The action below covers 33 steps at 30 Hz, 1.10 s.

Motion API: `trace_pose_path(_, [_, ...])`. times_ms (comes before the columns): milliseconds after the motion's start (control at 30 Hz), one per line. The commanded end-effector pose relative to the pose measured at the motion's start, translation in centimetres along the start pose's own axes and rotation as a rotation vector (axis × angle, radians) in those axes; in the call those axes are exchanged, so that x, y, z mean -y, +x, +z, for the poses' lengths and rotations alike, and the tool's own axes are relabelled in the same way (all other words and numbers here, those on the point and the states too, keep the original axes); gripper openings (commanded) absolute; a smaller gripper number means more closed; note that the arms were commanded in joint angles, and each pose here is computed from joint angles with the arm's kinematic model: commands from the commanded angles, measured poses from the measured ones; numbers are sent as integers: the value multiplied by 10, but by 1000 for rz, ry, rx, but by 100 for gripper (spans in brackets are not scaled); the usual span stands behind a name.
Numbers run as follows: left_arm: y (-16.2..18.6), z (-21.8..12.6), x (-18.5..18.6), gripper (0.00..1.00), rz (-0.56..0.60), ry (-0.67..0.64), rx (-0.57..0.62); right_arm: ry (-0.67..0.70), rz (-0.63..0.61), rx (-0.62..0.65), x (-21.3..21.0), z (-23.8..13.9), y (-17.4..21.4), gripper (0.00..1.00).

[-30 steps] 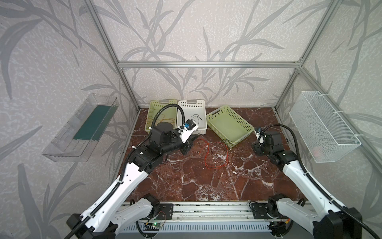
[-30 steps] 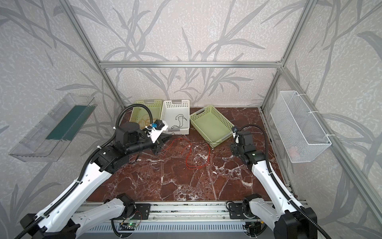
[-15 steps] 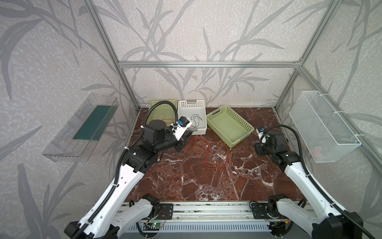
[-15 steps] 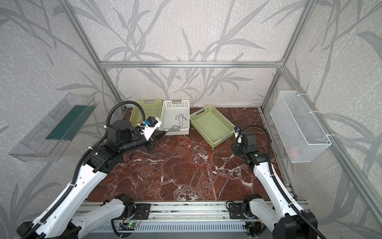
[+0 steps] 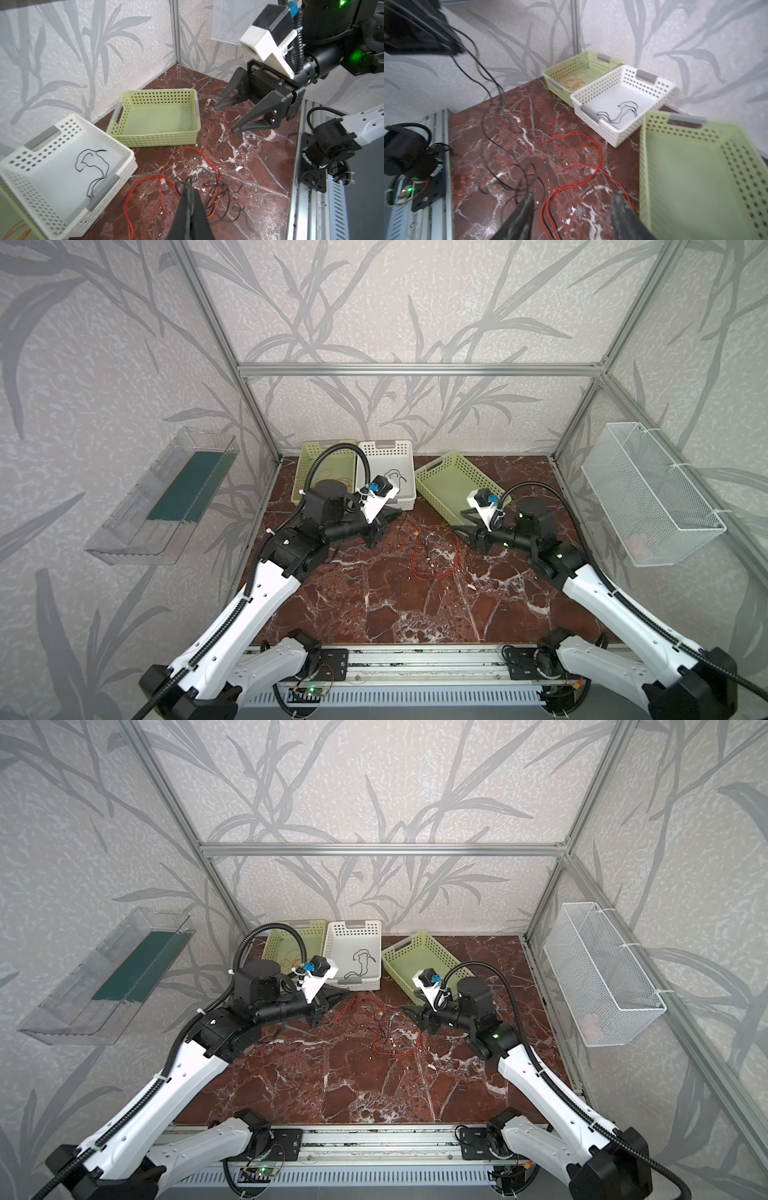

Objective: Untangle the cables

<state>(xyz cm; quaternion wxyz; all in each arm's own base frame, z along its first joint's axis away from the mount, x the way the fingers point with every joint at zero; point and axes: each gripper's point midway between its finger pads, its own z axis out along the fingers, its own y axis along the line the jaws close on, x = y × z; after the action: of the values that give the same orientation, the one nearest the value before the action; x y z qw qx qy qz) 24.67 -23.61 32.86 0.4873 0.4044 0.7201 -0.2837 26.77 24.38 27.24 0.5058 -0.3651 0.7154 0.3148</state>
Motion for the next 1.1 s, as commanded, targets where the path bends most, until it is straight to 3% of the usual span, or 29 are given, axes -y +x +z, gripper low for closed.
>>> trace_pose_path(0, [-6,6,11,0,12,47,28,-86,-55,118,-22,12,-40,57])
trace_pose_path(267, [-11,10,18,0,31,55,42,-207,-23,91,-47,50,-34,56])
trace_pose_path(533, [-13,11,21,0,43,65,49,-127,22,-17,-28,75,-3,53])
trace_pose_path(633, [-14,11,21,0,46,62,52,-88,25,-49,-21,80,7,42])
trace_pose_path(733, [-10,9,17,0,43,37,40,-21,-1,-57,-11,74,7,16])
trace_pose_path(800, [-1,8,12,0,31,-1,21,48,-35,-54,-2,64,2,4])
trace_pose_path(967, [33,6,-7,0,-3,-112,9,197,-84,-46,20,39,-15,0])
trace_pose_path(1000, [39,5,-11,7,-21,-137,15,195,-93,-41,19,36,-21,0])
trace_pose_path(1067, [48,2,-18,38,-60,-163,24,181,-108,-18,16,33,-36,0])
